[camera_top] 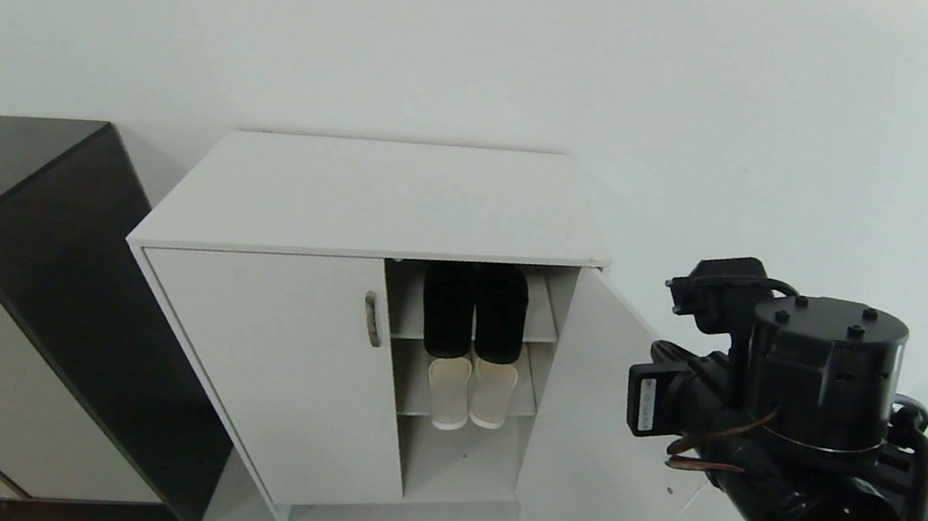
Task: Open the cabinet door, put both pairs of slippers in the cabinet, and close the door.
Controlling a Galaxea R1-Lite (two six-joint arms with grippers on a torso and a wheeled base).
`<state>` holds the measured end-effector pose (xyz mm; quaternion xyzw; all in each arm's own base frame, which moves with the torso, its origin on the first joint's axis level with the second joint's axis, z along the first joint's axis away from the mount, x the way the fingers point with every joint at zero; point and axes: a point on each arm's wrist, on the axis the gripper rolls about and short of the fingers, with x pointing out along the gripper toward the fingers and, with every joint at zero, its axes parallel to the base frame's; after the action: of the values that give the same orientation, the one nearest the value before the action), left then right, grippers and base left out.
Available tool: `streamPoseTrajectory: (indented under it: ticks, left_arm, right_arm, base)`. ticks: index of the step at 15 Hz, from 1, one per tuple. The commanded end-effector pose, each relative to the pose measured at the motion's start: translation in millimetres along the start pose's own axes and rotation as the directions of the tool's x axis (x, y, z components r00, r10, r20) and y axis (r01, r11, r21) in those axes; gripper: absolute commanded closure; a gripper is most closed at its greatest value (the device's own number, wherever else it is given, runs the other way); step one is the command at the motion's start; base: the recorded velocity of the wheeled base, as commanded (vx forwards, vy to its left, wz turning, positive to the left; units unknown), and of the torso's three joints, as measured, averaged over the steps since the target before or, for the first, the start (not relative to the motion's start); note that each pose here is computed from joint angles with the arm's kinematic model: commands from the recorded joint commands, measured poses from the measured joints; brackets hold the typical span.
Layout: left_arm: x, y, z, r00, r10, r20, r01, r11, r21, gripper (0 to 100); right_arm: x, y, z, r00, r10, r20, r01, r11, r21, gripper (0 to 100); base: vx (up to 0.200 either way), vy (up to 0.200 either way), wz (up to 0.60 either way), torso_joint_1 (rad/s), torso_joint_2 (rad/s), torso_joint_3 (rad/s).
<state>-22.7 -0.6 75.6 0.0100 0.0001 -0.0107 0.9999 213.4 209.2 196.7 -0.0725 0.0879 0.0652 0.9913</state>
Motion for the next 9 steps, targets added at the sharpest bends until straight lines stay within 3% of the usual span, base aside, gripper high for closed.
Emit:
streamPoseTrajectory:
  ticks: [1,5,9]
  left_arm:
    - [0,0.0,0.0,1.000,0.000,0.000,0.000,1.000,-0.002,100]
    - [0,0.0,0.0,1.000,0.000,0.000,0.000,1.000,-0.006,100]
    - [0,0.0,0.0,1.000,0.000,0.000,0.000,1.000,-0.006,100]
  right_arm:
    - [3,-9,6,1.000,-0.028,0.009,0.028,0.999,0.019,100]
    - [15,-22,4,0.997,-0.077,-0.004,0.077,0.997,0.026,100]
    - [16,-22,4,0.997,-0.078,-0.005,0.079,0.997,0.028,100]
  base:
    - [0.000,0.000,0.00,0.000,0.00,0.000]
    - [0.000,0.000,0.00,0.000,0.00,0.000]
    - [-0.200,0.000,0.00,0.007,0.01,0.002]
